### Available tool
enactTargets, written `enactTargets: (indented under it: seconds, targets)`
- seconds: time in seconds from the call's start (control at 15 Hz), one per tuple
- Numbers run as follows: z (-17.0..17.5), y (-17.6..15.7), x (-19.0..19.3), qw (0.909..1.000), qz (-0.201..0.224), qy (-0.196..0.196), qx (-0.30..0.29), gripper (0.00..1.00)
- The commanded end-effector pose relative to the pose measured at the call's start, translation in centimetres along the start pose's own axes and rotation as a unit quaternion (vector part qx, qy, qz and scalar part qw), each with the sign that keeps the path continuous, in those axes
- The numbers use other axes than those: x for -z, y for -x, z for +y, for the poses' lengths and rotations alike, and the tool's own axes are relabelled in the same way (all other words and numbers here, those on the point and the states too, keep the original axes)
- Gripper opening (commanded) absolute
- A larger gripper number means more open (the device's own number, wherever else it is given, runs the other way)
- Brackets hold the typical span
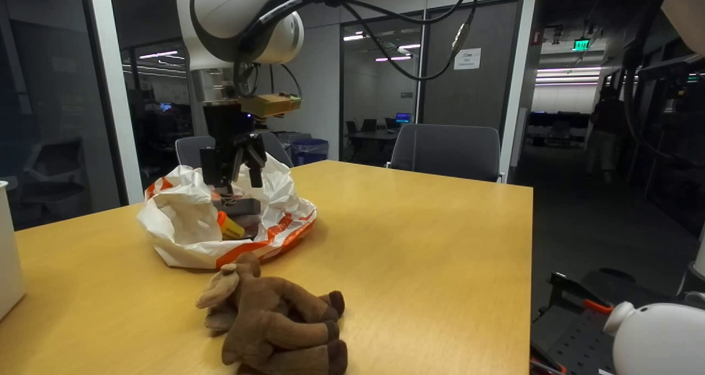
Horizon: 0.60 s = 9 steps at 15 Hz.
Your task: Put the yellow container, the duster and the moose toy in the plastic, then pull up the plastic
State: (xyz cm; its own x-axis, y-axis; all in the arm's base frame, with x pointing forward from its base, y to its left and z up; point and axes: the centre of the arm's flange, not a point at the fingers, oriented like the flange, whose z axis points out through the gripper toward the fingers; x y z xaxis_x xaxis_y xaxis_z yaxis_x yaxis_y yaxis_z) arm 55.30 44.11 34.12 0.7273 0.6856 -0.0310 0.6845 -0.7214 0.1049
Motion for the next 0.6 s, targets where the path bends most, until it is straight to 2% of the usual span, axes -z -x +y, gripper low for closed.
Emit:
enactTargets:
  seconds: [0.0, 0.2, 0.33, 0.53]
  targets:
    - [-0.3, 6.7, 2.0, 0.9975, -0.049, 0.017, -0.049, 1.00]
    - [-1.0, 12.1, 0.6, 0.9891, -0.122, -0.057, -0.059, 1.00]
    - [-3.1, 14.1, -2.1, 0.9835, -0.133, -0.119, -0.030, 1.00]
    - [-6.2, 15.5, -6.1, 0.9753, -0.123, -0.182, 0.021, 1.00]
